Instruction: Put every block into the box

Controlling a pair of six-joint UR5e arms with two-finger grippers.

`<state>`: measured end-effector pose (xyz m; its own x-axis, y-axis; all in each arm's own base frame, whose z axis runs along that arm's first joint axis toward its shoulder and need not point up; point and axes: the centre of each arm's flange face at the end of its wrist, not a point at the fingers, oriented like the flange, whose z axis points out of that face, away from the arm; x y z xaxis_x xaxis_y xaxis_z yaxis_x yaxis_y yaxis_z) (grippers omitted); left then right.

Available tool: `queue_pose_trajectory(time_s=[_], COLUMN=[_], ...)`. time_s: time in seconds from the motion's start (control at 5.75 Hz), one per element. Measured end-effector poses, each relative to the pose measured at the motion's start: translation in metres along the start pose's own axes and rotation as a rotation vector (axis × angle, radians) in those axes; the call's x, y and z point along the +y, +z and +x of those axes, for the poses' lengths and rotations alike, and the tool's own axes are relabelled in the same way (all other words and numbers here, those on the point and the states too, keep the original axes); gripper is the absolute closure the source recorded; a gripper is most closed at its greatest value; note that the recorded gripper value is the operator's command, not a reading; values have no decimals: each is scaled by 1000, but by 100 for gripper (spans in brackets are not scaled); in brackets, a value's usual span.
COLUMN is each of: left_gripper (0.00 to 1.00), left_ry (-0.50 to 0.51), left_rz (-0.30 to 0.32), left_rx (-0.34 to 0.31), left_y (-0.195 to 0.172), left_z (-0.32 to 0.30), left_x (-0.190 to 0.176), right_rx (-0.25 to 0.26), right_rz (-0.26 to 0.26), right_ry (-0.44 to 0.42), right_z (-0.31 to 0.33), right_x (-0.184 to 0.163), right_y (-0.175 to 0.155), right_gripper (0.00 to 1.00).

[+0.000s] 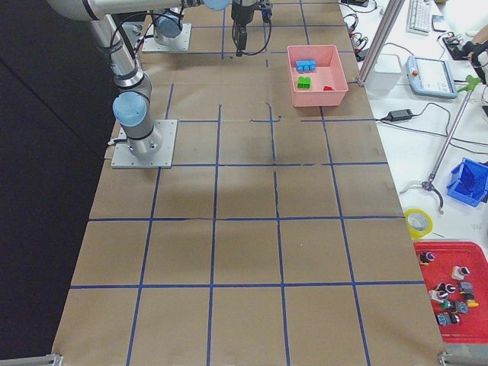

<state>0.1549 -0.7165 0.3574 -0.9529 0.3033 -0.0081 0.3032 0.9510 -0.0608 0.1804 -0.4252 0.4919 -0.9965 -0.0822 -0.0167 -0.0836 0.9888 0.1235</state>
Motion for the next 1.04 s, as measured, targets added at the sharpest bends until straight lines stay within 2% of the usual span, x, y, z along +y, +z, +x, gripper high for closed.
queue_pose_trajectory(time_s=[0.17, 0.35, 0.7, 1.04], left_gripper=[86, 86, 86, 86], left_ry=[-22, -65, -219, -363], left_rz=[-16, -23, -14, 5], left_rx=[14, 20, 28, 38], left_y=[-48, -75, -90, -78], left_z=[23, 59, 173, 314], left_x=[-3, -18, -69, -116], right_rx=[7, 10, 2, -6], right_rz=[0, -1, -5, 1], right_ry=[-2, -1, 45, 94], right_z=[1, 3, 26, 49], right_x=[0, -1, -7, -9], right_y=[1, 2, 4, 0], right_gripper=[0, 0, 0, 0])
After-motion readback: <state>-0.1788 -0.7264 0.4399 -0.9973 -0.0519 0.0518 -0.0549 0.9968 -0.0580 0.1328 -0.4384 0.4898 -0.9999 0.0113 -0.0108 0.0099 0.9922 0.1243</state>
